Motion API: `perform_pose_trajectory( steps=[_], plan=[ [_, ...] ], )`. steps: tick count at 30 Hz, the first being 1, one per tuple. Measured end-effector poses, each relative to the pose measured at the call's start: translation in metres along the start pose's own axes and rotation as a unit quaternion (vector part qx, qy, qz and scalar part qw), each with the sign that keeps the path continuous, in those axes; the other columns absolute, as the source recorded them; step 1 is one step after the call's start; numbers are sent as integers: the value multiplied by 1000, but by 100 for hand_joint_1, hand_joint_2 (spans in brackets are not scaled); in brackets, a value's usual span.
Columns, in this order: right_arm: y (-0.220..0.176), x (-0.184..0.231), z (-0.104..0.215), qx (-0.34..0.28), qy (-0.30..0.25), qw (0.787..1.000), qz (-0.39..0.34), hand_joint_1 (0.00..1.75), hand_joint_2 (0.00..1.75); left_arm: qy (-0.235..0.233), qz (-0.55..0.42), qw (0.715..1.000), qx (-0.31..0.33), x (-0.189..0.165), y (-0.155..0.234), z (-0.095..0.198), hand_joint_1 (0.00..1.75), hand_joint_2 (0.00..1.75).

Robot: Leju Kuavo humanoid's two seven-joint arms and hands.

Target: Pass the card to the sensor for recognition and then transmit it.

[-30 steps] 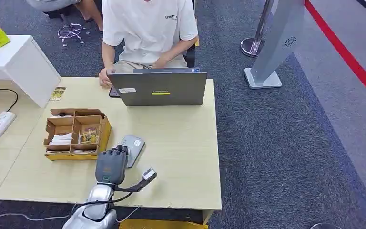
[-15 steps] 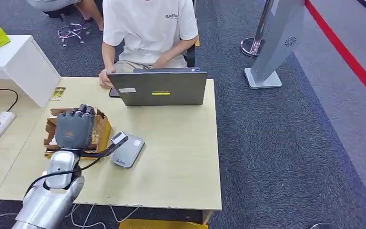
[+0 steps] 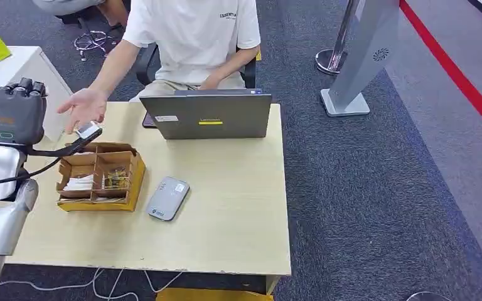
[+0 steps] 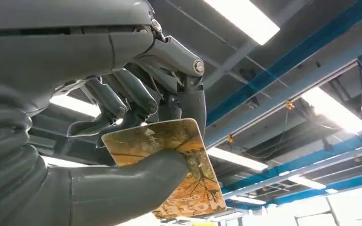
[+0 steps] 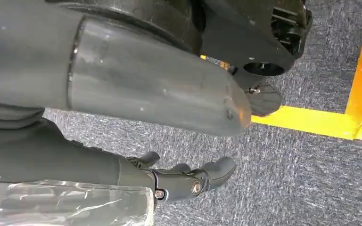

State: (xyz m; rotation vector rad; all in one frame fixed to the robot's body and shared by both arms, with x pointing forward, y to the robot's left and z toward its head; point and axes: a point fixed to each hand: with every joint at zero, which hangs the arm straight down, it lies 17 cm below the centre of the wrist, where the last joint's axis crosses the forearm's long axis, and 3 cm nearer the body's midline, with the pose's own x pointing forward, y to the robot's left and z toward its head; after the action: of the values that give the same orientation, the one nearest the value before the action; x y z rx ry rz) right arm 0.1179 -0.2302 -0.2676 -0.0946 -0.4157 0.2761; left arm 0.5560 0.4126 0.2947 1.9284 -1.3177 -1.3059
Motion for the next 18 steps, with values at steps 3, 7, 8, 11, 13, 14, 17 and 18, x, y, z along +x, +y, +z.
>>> perform_pose_trajectory(
  steps=[3, 7, 8, 11, 13, 14, 17, 18],
  plan=[
    [0, 0, 0, 1, 0, 1000, 2, 0, 0, 2, 1, 1000, -1, 0, -1, -1, 175, 175],
    [0, 1, 0, 0, -2, 1000, 2, 0, 0, 2, 5, 1000, -1, 4, -3, -1, 175, 175],
    [0, 1, 0, 0, -2, 1000, 2, 0, 0, 2, 6, 1000, -2, 5, -4, -1, 0, 175],
    [-1, 2, 0, -1, -2, 1000, 2, 0, 0, 3, 10, 1000, -4, 6, -6, 0, 0, 175],
    [-1, 1, 0, -1, 0, 1000, 1, 0, 0, 5, 18, 1000, 0, 7, -5, 0, 0, 175],
    [-1, 1, 0, -2, 1, 1000, 1, 0, 0, 5, 21, 1000, 2, 8, -5, 0, 0, 175],
    [-1, 1, -1, -2, 1, 1000, 0, 0, 0, 6, 25, 1000, 5, 11, -4, 0, 0, 175],
    [-1, 1, -1, -2, 1, 1000, -1, 0, 0, 6, 26, 1000, 5, 12, -4, 0, 0, 175]
  ],
)
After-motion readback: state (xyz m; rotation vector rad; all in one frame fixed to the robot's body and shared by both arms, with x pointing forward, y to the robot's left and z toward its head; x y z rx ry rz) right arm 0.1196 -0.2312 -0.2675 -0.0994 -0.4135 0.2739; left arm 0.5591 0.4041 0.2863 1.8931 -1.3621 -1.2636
